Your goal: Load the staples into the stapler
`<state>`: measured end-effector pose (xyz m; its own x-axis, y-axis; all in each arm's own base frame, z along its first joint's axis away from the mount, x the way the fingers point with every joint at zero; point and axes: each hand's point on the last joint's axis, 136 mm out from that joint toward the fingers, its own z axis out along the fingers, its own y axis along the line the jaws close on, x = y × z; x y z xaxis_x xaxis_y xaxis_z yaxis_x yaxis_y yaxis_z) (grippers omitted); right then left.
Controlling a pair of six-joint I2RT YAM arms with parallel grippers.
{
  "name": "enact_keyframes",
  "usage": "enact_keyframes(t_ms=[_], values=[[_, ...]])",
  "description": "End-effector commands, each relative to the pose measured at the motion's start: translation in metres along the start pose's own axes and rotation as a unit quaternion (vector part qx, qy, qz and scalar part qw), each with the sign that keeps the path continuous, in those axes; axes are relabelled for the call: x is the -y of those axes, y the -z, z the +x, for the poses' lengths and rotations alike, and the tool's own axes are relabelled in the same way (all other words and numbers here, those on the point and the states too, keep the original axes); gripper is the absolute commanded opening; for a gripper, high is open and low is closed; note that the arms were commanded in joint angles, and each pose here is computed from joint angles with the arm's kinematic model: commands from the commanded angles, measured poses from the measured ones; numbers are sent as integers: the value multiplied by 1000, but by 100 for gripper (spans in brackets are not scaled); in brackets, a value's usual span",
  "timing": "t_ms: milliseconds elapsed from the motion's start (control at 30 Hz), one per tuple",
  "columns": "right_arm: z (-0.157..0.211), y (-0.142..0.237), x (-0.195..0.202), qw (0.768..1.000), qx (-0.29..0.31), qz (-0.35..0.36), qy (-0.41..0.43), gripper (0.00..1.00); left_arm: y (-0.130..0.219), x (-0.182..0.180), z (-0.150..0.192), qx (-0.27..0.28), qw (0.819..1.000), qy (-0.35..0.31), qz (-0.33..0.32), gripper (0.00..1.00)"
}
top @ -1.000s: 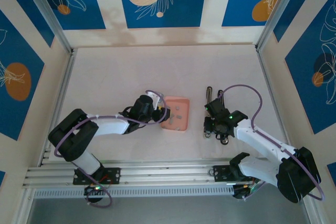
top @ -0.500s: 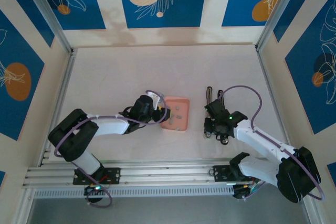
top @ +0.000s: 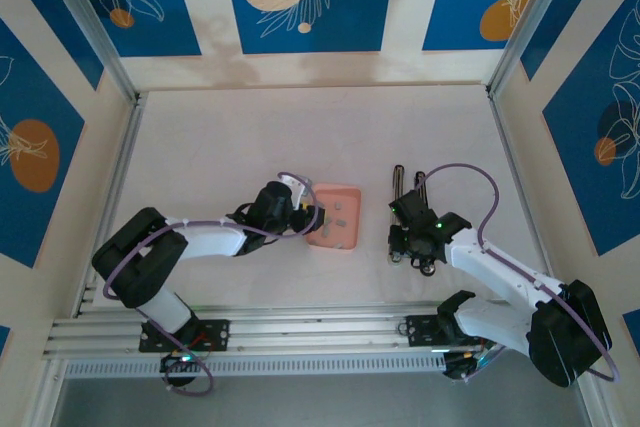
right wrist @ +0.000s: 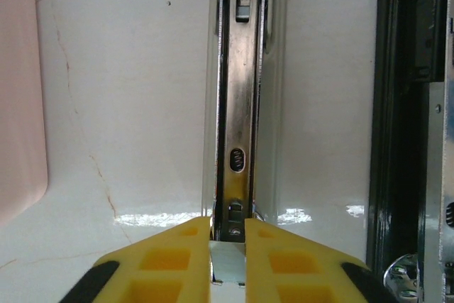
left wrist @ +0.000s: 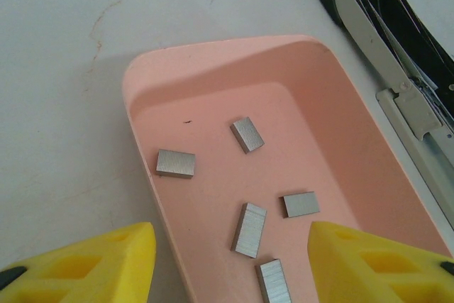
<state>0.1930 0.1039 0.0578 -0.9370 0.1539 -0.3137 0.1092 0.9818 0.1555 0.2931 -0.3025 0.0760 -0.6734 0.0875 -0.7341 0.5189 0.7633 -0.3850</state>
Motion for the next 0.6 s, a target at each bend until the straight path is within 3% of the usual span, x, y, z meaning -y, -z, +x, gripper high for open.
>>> enact_keyframes(t_ms=[0, 100, 333, 567], values=[[4, 4, 0, 1000, -3, -1, -4, 24, -2, 14, -11, 14, 1000, -6, 19, 58], [-1, 12, -2, 1000, 1, -1, -2, 30, 0, 16, -16, 20, 1000, -7, 21, 59], [-15, 34, -8, 1000, 13, -6, 3, 34, 12, 21, -32, 43, 999, -17, 21, 59], [-9, 30, -7, 998, -50, -7, -24, 46, 20, 24, -37, 49, 998, -26, 25, 61]])
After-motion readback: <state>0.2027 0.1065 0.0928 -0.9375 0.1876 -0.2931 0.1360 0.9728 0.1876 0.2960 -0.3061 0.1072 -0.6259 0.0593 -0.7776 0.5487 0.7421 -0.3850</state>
